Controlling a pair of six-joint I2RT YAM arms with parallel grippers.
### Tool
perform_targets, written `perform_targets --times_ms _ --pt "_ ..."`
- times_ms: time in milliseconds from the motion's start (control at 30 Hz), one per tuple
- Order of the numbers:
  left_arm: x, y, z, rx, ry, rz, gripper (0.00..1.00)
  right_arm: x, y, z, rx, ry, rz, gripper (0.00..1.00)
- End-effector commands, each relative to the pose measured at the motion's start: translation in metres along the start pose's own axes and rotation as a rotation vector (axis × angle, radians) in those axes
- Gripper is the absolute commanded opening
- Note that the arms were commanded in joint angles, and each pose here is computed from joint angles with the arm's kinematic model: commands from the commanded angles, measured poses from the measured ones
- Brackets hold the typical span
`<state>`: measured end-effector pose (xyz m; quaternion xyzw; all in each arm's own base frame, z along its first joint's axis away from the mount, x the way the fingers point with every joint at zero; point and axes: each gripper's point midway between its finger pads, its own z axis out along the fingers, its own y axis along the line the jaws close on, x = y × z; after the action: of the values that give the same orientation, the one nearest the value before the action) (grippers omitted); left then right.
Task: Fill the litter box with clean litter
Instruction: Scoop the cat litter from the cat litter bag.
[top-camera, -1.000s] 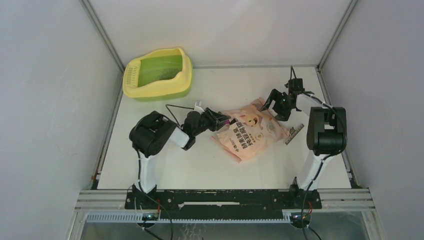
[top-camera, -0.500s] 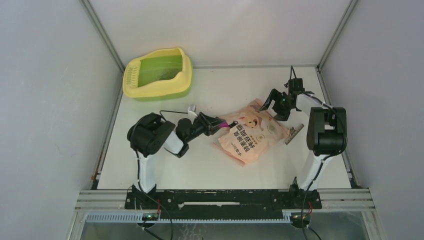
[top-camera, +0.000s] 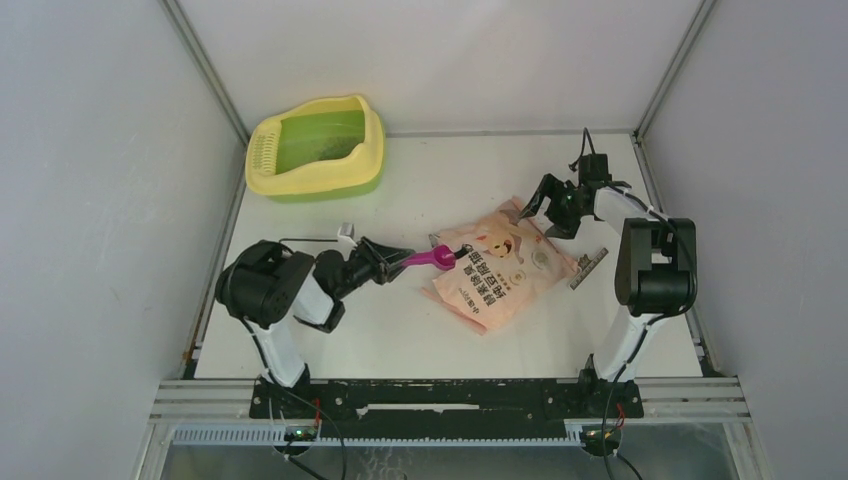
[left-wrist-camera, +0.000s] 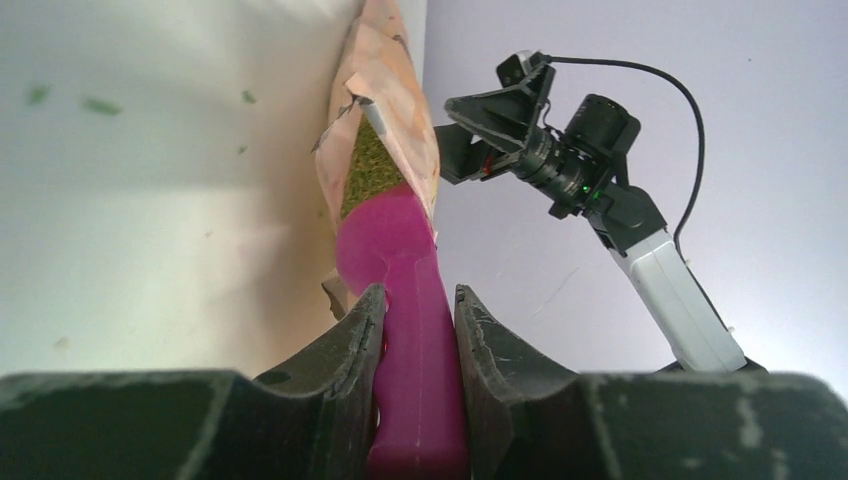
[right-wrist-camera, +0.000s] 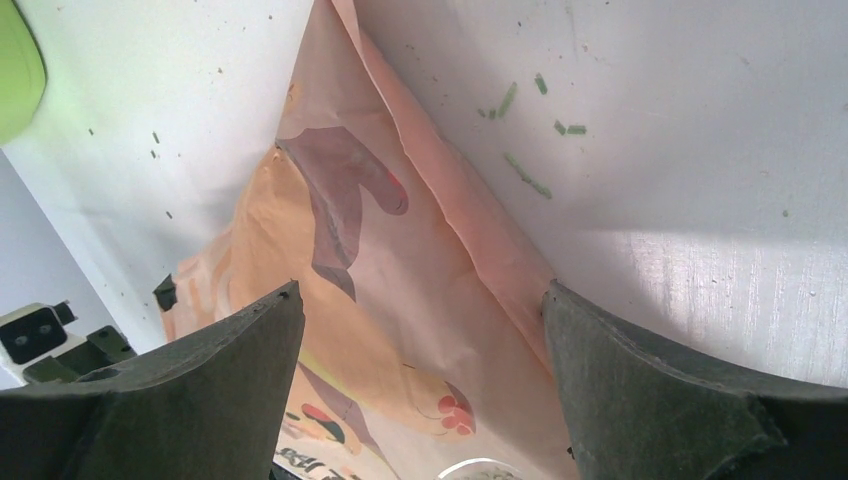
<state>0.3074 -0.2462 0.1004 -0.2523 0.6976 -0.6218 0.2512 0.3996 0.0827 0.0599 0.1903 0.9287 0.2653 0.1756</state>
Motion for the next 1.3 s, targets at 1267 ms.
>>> perform_targets --times_ms 1267 --pt "-0.003 0.007 0.029 -0.048 -0.049 0.069 0.03 -0.033 -0.016 -0.012 0.025 -0.095 0.066 0.95"
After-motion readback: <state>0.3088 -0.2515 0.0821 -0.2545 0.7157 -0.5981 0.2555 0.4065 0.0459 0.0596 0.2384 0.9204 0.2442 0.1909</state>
